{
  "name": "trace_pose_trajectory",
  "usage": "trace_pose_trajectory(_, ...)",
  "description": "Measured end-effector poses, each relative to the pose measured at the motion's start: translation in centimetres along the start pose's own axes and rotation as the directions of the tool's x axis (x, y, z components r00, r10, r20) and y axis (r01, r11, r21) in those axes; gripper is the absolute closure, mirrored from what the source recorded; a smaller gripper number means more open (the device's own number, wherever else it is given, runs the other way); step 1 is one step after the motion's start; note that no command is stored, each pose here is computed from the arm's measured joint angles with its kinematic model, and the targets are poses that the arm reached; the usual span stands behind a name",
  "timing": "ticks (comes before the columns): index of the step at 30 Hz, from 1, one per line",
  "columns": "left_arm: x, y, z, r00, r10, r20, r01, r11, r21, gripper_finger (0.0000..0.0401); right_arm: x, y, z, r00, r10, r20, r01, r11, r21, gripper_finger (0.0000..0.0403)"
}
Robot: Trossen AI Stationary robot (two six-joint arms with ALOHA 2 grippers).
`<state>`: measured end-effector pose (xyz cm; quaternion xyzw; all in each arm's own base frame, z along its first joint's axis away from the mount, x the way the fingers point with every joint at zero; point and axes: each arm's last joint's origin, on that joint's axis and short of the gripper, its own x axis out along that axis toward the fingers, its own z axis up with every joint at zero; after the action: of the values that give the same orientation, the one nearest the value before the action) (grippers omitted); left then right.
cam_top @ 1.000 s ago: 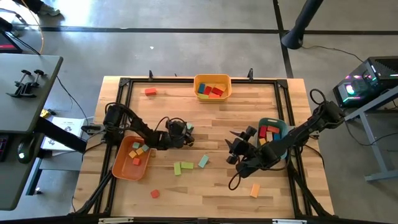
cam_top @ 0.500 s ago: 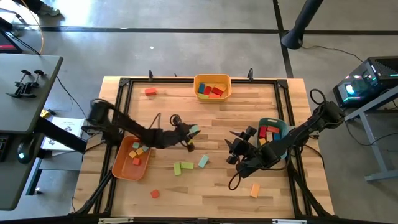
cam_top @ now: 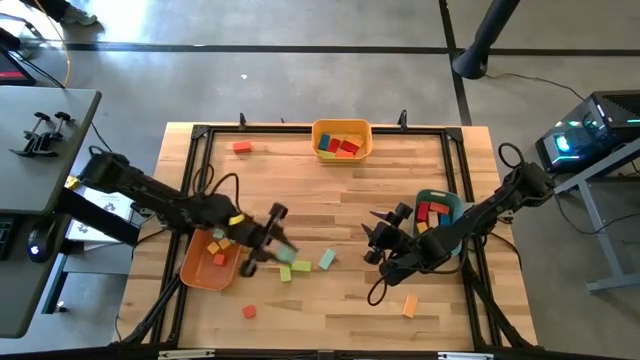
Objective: Sort blocks by size
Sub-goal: Put the light blue square block into the orange bin
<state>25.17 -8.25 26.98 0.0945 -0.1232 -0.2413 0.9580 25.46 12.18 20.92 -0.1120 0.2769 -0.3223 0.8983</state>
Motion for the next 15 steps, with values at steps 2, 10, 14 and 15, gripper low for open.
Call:
trace_pose_trajectory(2, -0.1, -0.7, 0.3, 0.998, -0.063, -0.004, 0.062, 0.997, -0.048, 0.0304, 0.0, 0.0, 0.0, 1.0, 0.001, 0.001, -0.001, 1.0, 0.002, 0.0211)
trace_pose_trajectory(10, -1.2, -3.4, -2.1, 0.861, 0.0, -0.509, -0.22, 0.901, -0.373, 0.0304, 0.0, 0.0, 0.0, 1.0, -0.006, 0.007, 0.006, 1.0, -0.004, 0.0211)
trace_pose_trajectory(14, -2.8, -5.2, -2.6, 0.61, -0.032, -0.792, -0.48, 0.78, -0.401, 0.0304, 0.0, 0.0, 0.1, 1.0, -0.006, 0.012, 0.006, 1.0, -0.014, 0.0211)
trace_pose_trajectory(15, -3.3, -5.7, -2.7, 0.544, -0.045, -0.838, -0.54, 0.746, -0.391, 0.0304, 0.0, 0.0, 0.1, 1.0, -0.007, 0.013, 0.007, 1.0, -0.013, 0.0211)
